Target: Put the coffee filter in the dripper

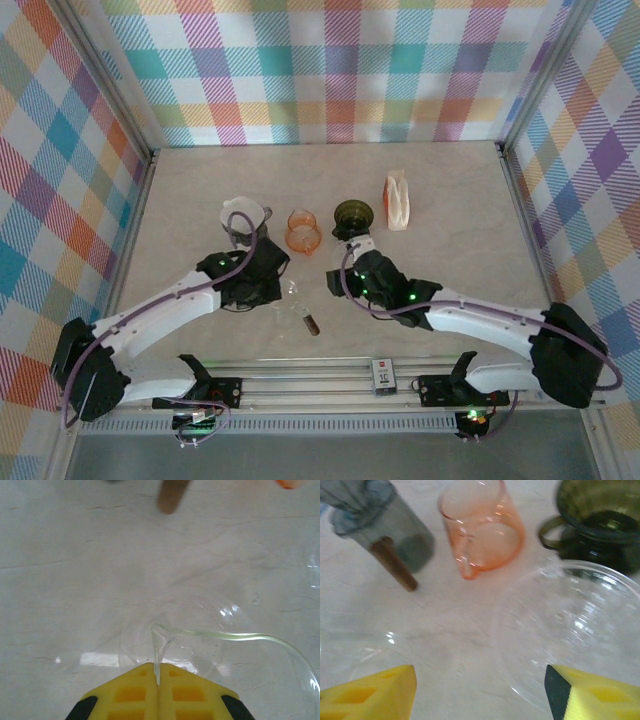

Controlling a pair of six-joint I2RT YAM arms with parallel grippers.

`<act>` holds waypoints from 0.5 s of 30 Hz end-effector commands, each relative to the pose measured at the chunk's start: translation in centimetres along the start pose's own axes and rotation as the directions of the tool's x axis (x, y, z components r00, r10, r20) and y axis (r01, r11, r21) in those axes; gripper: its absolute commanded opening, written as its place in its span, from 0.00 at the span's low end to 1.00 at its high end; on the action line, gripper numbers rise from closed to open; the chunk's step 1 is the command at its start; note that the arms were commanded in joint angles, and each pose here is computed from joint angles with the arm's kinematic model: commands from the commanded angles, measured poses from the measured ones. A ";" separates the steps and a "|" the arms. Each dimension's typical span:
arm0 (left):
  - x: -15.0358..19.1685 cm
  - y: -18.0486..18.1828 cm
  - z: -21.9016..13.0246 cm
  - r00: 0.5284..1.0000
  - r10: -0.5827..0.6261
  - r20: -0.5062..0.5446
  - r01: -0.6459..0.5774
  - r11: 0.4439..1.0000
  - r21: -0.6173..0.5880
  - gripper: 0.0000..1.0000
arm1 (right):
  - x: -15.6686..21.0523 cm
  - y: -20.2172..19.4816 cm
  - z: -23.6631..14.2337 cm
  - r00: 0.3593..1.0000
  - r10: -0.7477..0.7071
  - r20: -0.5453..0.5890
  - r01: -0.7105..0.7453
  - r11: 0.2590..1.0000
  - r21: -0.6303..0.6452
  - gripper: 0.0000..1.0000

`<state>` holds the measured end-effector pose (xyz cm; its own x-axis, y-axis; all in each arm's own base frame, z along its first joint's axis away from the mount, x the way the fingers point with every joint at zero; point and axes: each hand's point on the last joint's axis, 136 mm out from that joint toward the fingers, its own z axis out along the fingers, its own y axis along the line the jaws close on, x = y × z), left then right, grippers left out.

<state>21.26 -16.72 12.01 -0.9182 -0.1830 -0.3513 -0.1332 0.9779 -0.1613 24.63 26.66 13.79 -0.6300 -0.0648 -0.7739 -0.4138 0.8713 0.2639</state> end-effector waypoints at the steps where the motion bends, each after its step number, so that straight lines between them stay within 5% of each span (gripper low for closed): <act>1: -1.2 -3.5 -0.2 0.999 0.024 0.049 -0.027 0.998 0.058 0.00 | 0.7 -3.4 -1.7 1.000 0.006 -0.005 -0.005 0.991 0.130 0.70; 12: 1.0 -7.4 2.3 0.984 0.171 -0.041 -0.168 0.984 0.059 0.00 | 1.5 -8.0 -3.7 0.986 0.161 -0.037 -0.152 0.970 0.190 0.71; 15: 1.0 -7.4 2.2 0.984 0.174 -0.036 -0.172 0.983 0.062 0.10 | 1.0 -7.6 -3.1 0.974 0.212 -0.074 -0.199 0.968 0.156 0.70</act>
<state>22.81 -23.76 11.02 -0.9301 -0.0388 -0.3652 0.0185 0.9882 -0.1523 25.41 17.75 13.33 -0.6912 0.0676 -0.7195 -0.1769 0.9495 0.2592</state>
